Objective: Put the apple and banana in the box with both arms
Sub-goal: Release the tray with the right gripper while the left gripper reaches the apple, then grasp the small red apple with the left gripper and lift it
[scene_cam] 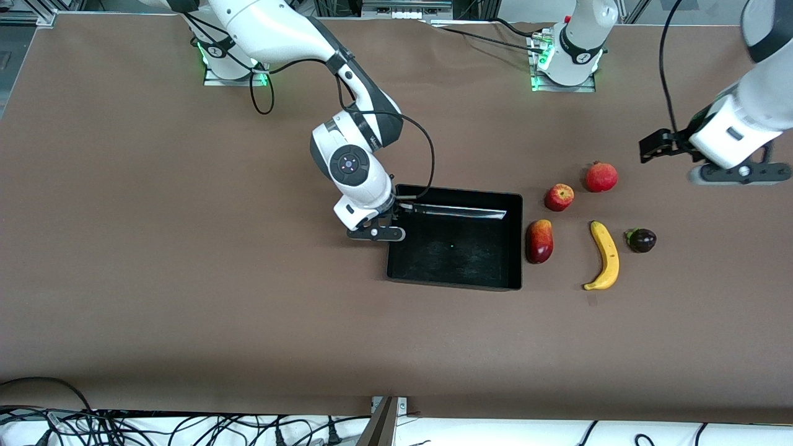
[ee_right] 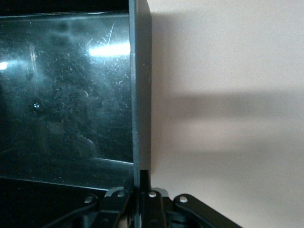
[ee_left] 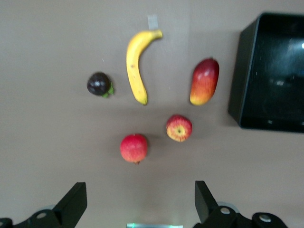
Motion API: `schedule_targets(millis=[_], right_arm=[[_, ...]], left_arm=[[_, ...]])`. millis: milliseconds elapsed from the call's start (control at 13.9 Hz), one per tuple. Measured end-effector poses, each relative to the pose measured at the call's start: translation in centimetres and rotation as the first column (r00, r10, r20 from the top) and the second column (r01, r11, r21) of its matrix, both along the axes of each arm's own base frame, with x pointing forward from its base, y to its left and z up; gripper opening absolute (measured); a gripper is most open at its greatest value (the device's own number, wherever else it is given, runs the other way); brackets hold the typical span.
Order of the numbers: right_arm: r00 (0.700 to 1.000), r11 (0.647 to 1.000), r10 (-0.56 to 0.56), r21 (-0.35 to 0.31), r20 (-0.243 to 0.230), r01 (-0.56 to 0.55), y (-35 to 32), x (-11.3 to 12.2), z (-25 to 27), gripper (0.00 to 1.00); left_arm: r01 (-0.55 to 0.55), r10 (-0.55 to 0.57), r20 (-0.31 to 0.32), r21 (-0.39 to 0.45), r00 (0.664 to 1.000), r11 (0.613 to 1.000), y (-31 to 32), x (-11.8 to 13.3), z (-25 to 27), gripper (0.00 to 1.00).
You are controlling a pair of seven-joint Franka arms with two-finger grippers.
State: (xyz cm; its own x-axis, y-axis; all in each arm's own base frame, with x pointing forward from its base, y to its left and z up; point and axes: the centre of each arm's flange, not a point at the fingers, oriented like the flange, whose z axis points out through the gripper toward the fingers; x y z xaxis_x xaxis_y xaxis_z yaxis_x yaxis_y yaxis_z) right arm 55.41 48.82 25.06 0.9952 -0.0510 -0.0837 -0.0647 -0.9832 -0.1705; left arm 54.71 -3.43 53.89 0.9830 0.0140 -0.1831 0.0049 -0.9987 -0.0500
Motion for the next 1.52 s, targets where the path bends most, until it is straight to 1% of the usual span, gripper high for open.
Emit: schedule_targets(millis=[216, 289, 361, 505, 577, 649, 722, 794, 938, 1010, 1155, 1227, 1371, 1515], right_arm=[[0.999, 0.999, 0.038, -0.008, 0.016, -0.037, -0.3, 0.3, -0.4, 0.05], [0.999, 0.999, 0.039, -0.008, 0.017, -0.038, -0.3, 0.4, -0.4, 0.05], [0.999, 0.999, 0.039, -0.006, 0.021, -0.039, -0.3, 0.5, -0.3, 0.10], [0.999, 0.999, 0.041, 0.001, 0.036, -0.041, -0.2, 0.8, 0.3, 0.29], [0.998, 0.999, 0.040, 0.008, 0.050, -0.040, -0.2, 1.3, 1.1, 0.38], [0.997, 0.999, 0.033, 0.017, 0.069, -0.034, -0.4, 2.0, 2.4, 0.49], [0.996, 1.000, 0.020, 0.019, 0.089, -0.022, -1.2, 3.1, 4.3, 0.61], [0.994, 1.000, 0.004, 0.018, 0.105, -0.006, -2.8, 4.6, 6.8, 0.70], [0.991, 1.000, 0.007, 0.017, 0.134, -0.009, -8.3, 7.9, 13.0, 0.86], [0.990, 0.999, 0.031, 0.011, 0.138, -0.032, -12.1, 9.3, 16.1, 0.99], [0.991, 0.998, 0.060, -0.008, 0.116, -0.060, -19.4, 10.8, 20.6, 1.00], [0.994, 0.998, 0.061, -0.016, 0.094, -0.060, -22.3, 10.9, 22.3, 1.00], [0.996, 0.997, 0.070, -0.031, 0.046, -0.068, -26.4, 9.9, 25.3, 1.00], [0.997, 0.996, 0.064, -0.061, 0.037, -0.062, -30.8, 8.1, 28.6, 1.00]], left_arm=[[0.012, -0.010, -0.122, 0.011, 0.992, 1.000, -0.7, -0.2, -4.5, 1.00], [0.013, -0.011, -0.143, 0.012, 0.990, 1.000, -0.7, 0.0, -6.4, 1.00], [0.015, -0.013, -0.147, 0.012, 0.989, 1.000, -0.6, 0.2, -8.6, 1.00], [0.029, -0.028, -0.117, 0.007, 0.993, 1.000, -0.8, 0.1, -13.8, 1.00], [0.043, -0.042, -0.087, 0.002, 0.995, 0.999, -1.3, -0.4, -16.7, 1.00], [0.061, -0.061, -0.057, -0.003, 0.997, 0.998, -2.2, -1.0, -19.3, 1.00], [0.076, -0.076, -0.029, -0.008, 0.997, 0.997, -2.9, -1.7, -21.5, 1.00], [0.087, -0.087, -0.002, -0.012, 0.996, 0.996, -3.4, -2.4, -23.3, 1.00], [0.096, -0.096, 0.035, -0.018, 0.995, 0.995, -3.7, -3.5, -26.6, 1.00], [0.095, -0.094, 0.047, -0.020, 0.994, 0.995, -3.7, -3.9, -28.1, 1.00], [0.069, -0.067, 0.054, -0.037, 0.996, 0.997, -3.9, -4.1, -30.5, 1.00], [0.058, -0.055, 0.052, -0.046, 0.997, 0.997, -4.3, -4.3, -31.5, 1.00], [0.046, -0.043, 0.058, -0.054, 0.997, 0.997, -4.9, -4.7, -33.2, 1.00], [0.048, -0.045, 0.057, -0.056, 0.997, 0.997, -5.2, -5.3, -34.4, 1.00]])
